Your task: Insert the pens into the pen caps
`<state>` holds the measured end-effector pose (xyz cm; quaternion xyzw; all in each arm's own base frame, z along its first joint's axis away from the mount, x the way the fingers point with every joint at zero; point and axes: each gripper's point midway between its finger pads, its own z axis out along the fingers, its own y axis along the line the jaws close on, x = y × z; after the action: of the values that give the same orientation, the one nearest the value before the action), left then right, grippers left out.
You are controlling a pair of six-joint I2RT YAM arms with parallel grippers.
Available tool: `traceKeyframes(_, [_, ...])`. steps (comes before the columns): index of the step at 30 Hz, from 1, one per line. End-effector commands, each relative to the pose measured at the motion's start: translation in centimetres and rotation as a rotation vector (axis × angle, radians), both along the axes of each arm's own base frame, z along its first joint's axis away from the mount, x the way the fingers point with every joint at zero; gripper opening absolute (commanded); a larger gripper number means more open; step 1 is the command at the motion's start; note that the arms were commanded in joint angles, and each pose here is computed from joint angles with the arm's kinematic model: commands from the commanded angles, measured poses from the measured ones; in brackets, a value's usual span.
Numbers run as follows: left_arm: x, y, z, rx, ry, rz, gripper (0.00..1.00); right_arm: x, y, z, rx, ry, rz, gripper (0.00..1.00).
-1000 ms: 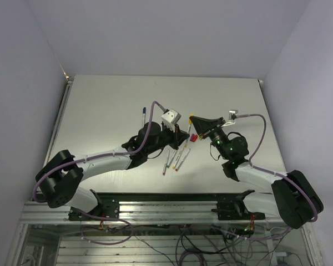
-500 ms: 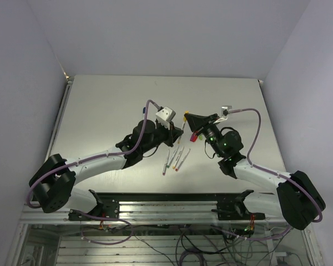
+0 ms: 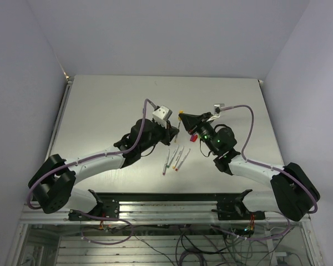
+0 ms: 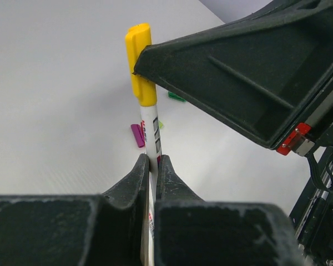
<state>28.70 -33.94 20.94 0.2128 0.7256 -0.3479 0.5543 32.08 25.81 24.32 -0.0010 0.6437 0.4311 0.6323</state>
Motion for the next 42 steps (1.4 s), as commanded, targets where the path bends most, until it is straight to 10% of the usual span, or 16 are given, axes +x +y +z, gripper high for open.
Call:
traceKeyframes(1, [1.8,2.4,16.2,-0.373,-0.366,0.106,0.07,-4.8,2.6,-11.7,-0.249,0.304,0.209,0.0])
traceKeyframes(17, [3.8,3.6,10.1,-0.225,-0.246,0.213,0.07,0.1,0.9,-2.9,-0.265,0.107,-0.035,0.0])
traceKeyframes(31, [9.6,6.4,1.8,0.087,-0.097,0.437,0.07,-1.1,-7.5,0.2,-0.234,0.111,-0.363,0.35])
traceKeyframes(42, [14.1,8.2,-8.5,0.264,0.183,0.506,0.07,-2.2,-10.0,-0.7,-0.261,0.162,-0.435,0.37])
